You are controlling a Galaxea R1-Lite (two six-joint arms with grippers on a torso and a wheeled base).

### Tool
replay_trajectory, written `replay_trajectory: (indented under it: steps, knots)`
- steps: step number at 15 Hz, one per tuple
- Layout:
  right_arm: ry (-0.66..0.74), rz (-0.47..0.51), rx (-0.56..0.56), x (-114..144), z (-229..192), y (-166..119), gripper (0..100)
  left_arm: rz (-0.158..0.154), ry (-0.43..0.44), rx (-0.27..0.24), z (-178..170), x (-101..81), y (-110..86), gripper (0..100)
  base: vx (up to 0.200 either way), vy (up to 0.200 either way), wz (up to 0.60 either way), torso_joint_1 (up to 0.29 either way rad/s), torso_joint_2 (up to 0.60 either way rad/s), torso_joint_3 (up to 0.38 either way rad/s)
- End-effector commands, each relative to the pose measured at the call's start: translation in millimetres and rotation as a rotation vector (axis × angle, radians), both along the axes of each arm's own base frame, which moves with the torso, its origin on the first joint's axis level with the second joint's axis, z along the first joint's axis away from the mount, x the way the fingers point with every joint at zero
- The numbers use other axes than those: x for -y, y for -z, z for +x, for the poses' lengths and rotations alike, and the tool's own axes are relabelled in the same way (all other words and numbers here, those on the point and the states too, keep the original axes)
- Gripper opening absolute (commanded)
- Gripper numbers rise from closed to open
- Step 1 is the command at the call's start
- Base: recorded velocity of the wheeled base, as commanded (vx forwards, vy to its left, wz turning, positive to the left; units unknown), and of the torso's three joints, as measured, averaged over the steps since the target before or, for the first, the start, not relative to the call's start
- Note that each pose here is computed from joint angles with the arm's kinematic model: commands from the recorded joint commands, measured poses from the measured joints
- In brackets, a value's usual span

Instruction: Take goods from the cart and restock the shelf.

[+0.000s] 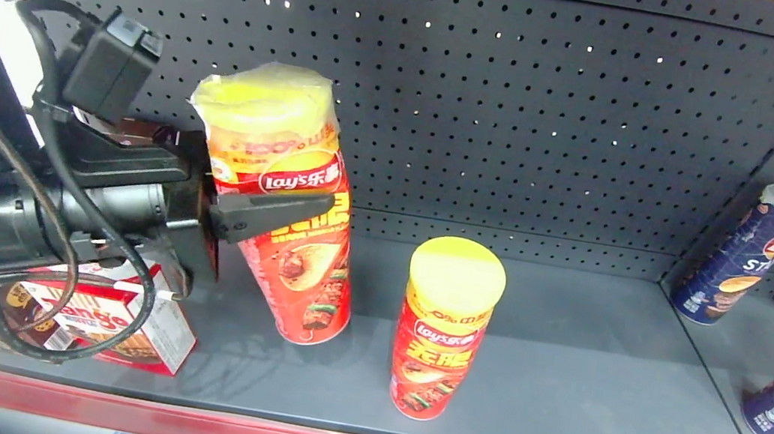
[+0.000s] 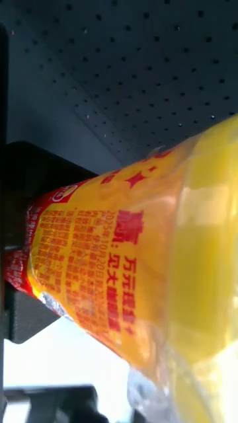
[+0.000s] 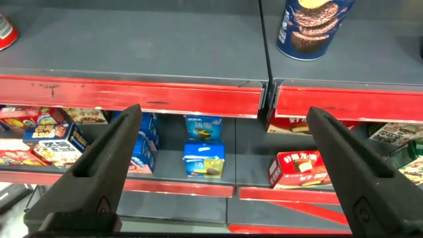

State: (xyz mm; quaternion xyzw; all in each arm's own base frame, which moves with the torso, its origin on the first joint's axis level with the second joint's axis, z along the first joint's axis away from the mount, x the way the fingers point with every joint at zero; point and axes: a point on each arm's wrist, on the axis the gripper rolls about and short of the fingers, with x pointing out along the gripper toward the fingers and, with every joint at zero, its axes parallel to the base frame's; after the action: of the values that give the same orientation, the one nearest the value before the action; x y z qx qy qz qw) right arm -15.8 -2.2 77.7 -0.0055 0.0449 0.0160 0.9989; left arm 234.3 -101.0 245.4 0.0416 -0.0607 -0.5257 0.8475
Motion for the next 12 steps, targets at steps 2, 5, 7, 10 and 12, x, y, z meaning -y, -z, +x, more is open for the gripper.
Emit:
replay_trajectory:
  steps: [2, 5, 7, 10, 12]
  knots:
    - [-0.001, -0.001, -0.007, 0.0, 0.5, -0.1, 100, 0.034, 0.03, 0.028, 40.6, 18.7, 2.0, 0, 0.0, 0.0, 0.0, 0.0, 0.0, 0.0]
    - [-0.001, -0.001, -0.007, 0.0, 0.5, -0.1, 100, 0.036, 0.038, 0.026, 62.3, 26.4, -24.0, 0, 0.0, 0.0, 0.0, 0.0, 0.0, 0.0]
    - [-0.001, -0.001, -0.007, 0.0, 0.5, -0.1, 100, 0.064, 0.046, -0.055, 65.6, 29.3, -24.0, 0, 0.0, 0.0, 0.0, 0.0, 0.0, 0.0]
    - [-0.001, -0.001, -0.007, 0.0, 0.5, -0.1, 100, 0.101, 0.106, -0.136, 65.3, 31.1, -13.0, 0, 0.0, 0.0, 0.0, 0.0, 0.0, 0.0]
    - [-0.001, -0.001, -0.007, 0.0, 0.5, -0.1, 100, 0.104, 0.116, -0.14, 76.1, 37.0, -8.5, 0, 0.0, 0.0, 0.0, 0.0, 0.0, 0.0]
